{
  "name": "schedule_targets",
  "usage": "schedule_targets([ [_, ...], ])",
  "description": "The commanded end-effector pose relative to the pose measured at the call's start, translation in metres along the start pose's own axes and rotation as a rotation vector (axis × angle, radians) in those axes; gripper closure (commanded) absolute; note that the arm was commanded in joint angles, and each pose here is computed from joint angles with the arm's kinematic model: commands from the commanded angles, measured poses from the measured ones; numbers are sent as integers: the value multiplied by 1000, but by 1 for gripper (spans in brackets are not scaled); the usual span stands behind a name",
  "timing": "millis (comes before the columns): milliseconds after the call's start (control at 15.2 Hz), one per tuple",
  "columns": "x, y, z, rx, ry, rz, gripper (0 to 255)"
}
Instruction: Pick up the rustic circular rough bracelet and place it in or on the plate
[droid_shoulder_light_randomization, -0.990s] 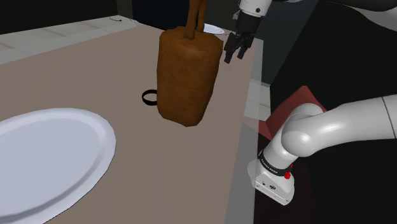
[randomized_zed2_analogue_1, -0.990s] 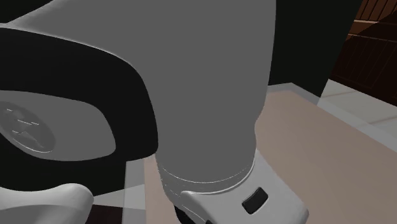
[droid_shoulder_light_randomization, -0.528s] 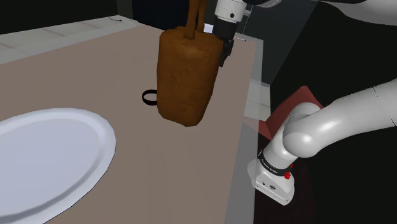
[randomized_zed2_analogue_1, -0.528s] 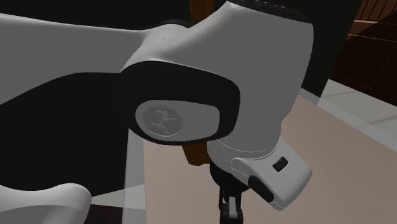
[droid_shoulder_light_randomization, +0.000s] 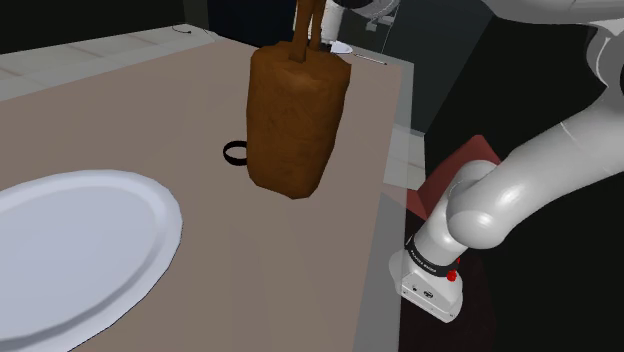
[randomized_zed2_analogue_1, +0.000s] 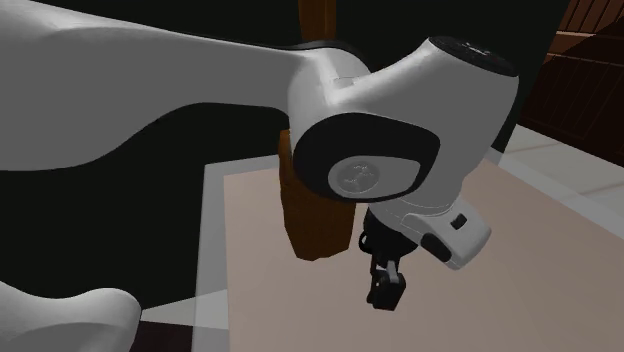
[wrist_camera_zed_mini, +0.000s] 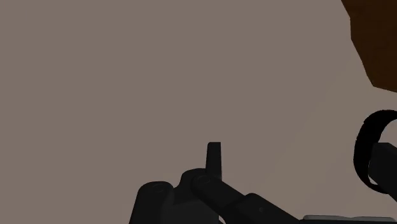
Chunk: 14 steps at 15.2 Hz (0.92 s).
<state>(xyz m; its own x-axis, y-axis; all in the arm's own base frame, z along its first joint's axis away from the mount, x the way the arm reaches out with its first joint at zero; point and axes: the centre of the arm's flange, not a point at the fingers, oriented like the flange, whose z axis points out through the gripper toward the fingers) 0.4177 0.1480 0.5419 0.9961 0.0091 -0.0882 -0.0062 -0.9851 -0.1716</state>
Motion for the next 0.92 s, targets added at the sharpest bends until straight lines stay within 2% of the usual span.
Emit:
schedule_targets([
  [0,15,-22,9,25,-19,-5,0],
  [330,42,-70,28,80,-62,-18,0],
  [858,39,-73,68,80,-62,-18,0],
])
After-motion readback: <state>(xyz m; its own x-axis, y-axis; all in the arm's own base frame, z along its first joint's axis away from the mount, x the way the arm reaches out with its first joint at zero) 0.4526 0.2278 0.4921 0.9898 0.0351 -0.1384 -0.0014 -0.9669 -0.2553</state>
